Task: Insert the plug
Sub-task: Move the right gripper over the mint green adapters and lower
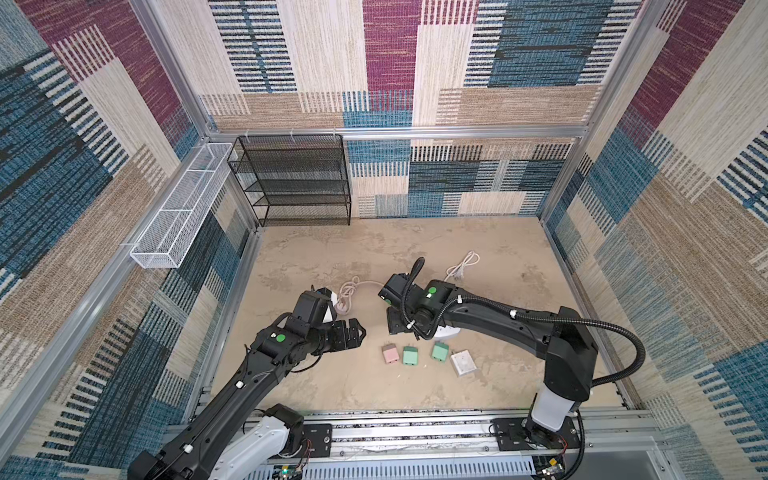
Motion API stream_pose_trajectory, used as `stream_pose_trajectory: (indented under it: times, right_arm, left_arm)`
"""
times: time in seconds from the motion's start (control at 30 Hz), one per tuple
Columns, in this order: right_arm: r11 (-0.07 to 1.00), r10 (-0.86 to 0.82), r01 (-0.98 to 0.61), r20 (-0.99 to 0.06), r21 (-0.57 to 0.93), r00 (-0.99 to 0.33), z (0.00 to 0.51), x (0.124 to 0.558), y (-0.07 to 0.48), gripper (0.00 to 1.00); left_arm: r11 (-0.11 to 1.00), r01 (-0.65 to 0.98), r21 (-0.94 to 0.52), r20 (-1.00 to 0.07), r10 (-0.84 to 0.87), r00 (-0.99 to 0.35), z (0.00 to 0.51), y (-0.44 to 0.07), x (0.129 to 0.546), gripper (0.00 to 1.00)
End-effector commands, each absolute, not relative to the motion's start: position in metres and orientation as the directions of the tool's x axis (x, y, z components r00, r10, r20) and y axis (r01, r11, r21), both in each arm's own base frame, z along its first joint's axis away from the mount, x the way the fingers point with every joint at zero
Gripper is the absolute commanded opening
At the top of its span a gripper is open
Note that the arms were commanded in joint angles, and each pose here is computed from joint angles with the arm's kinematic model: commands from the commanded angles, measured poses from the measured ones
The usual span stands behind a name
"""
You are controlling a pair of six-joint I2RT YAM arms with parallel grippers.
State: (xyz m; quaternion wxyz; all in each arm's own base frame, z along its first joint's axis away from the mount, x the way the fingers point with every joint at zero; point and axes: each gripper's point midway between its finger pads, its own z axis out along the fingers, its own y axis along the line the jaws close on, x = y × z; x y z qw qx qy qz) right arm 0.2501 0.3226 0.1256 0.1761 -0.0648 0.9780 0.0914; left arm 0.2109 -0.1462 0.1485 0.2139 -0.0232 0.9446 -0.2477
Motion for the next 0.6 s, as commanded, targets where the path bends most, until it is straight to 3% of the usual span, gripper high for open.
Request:
stream_pose_trajectory:
  times: [0.0, 0.57]
  right_arm:
    - [0.968, -0.058, -0.138, -0.345, 0.210, -0.937, 0.125, 0.246, 0.327, 0.66]
    - [0.975, -0.019, -0.066, -0.218, 0.211, -0.976, 0.075, 0.211, 0.311, 0.62]
  left_arm:
    - [0.880, 0.047, -0.473, -0.407, -0.171, -0.897, 0.153, -0.142, 0.208, 0.97]
    - [0.831, 0.035, -0.555, -0.370, -0.209, -0.905, 0.140, -0.159, 0.198, 0.96]
